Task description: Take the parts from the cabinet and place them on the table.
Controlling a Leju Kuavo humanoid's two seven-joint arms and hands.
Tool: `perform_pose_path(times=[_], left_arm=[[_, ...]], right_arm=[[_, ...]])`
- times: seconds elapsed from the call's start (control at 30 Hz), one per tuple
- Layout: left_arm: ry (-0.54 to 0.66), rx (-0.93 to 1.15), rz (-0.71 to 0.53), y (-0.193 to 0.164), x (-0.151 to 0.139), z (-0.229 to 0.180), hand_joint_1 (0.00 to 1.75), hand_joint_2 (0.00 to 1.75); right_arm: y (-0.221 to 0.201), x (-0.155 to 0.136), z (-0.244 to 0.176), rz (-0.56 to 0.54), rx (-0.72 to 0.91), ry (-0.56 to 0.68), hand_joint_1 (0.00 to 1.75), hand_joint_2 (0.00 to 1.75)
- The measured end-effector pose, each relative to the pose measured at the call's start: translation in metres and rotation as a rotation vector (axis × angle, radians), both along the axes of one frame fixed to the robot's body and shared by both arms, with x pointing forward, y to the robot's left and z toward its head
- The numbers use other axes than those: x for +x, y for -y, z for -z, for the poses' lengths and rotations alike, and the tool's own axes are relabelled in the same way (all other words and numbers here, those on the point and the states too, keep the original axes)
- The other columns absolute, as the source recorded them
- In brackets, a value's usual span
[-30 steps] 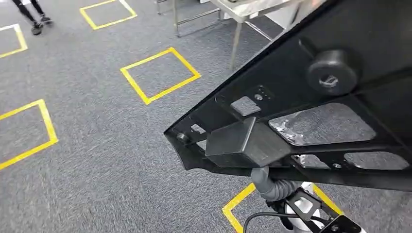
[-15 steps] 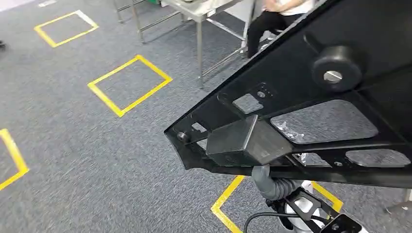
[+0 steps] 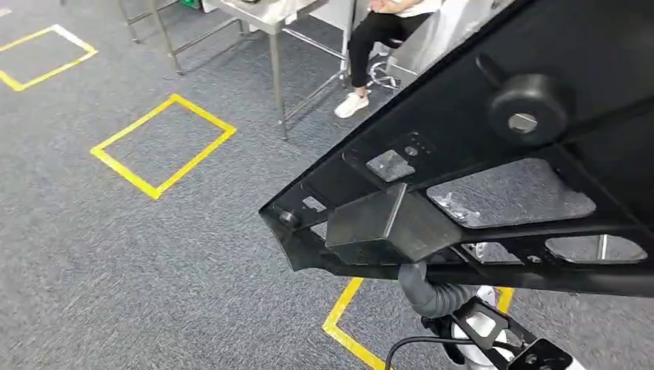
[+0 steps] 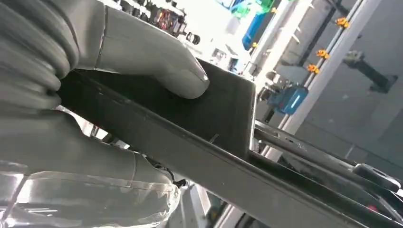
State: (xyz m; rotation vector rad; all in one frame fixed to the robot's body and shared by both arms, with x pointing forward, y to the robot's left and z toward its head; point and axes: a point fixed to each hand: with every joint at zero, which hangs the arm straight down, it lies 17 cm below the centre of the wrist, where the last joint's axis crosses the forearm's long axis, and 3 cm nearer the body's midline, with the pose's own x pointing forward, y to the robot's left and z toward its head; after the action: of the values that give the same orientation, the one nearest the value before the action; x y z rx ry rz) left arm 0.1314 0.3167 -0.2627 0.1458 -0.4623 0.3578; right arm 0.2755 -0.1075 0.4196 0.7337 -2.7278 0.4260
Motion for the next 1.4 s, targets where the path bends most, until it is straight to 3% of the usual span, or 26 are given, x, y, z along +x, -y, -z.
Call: perform_pose_path(times=[1.4], left_arm=[[0.007,0.0,0.011,0.0007,-0.0024,-0.0001,0.0,0.0]], right_arm=[[-0.0009,-0.0049,-0.0018,-0.032,0.017,-0.005,1.75,1.75]])
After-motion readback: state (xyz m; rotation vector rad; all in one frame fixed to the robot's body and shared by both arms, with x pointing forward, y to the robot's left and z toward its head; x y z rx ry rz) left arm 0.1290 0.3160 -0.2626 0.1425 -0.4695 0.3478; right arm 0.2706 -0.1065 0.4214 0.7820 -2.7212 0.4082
